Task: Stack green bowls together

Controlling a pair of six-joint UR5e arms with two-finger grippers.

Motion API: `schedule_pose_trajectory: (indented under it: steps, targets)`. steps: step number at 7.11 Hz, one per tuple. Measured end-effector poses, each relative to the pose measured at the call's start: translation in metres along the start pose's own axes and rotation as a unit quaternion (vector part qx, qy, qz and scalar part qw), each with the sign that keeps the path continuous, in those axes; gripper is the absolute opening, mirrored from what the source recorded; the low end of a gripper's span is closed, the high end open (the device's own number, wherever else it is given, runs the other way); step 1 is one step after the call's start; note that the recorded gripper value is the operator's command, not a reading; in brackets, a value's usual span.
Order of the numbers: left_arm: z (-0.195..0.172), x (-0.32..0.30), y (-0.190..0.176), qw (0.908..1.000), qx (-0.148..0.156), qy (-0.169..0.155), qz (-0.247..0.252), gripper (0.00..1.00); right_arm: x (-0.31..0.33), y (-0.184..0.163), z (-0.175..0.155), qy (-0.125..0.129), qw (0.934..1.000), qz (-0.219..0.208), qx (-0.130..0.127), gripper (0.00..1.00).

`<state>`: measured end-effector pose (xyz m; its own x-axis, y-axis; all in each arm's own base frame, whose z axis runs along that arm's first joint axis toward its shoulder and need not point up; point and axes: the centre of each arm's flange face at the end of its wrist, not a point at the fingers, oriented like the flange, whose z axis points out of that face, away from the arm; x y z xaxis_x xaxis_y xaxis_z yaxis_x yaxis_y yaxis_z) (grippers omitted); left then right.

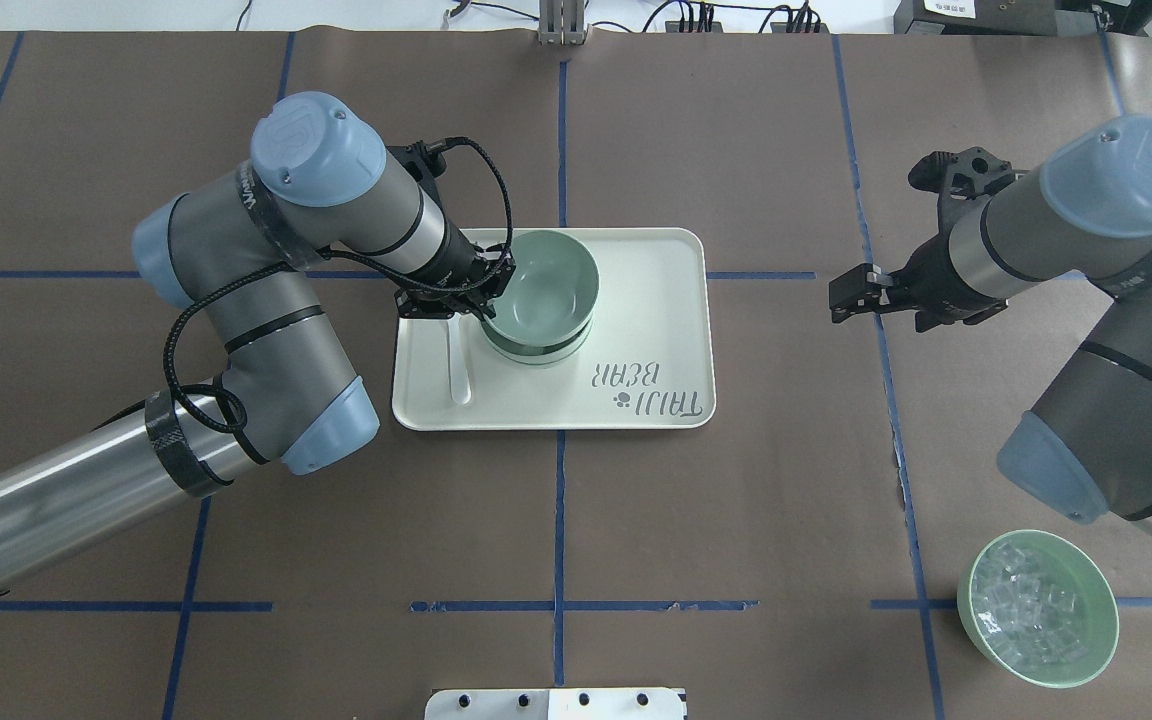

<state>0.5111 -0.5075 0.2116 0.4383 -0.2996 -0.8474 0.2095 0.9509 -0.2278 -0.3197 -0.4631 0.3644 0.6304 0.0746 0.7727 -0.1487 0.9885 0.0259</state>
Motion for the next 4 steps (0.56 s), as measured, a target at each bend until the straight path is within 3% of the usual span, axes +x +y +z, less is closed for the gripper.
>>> schedule_pose_trajectory:
  steps: [4]
  targets:
    - [0.0032,-0.0032,0.0000,1.0000,0.000,-0.003,-0.001,0.00,-0.0015,0.0001,-0.0015,-0.002,1.0000,-0.001,0.001,1.00]
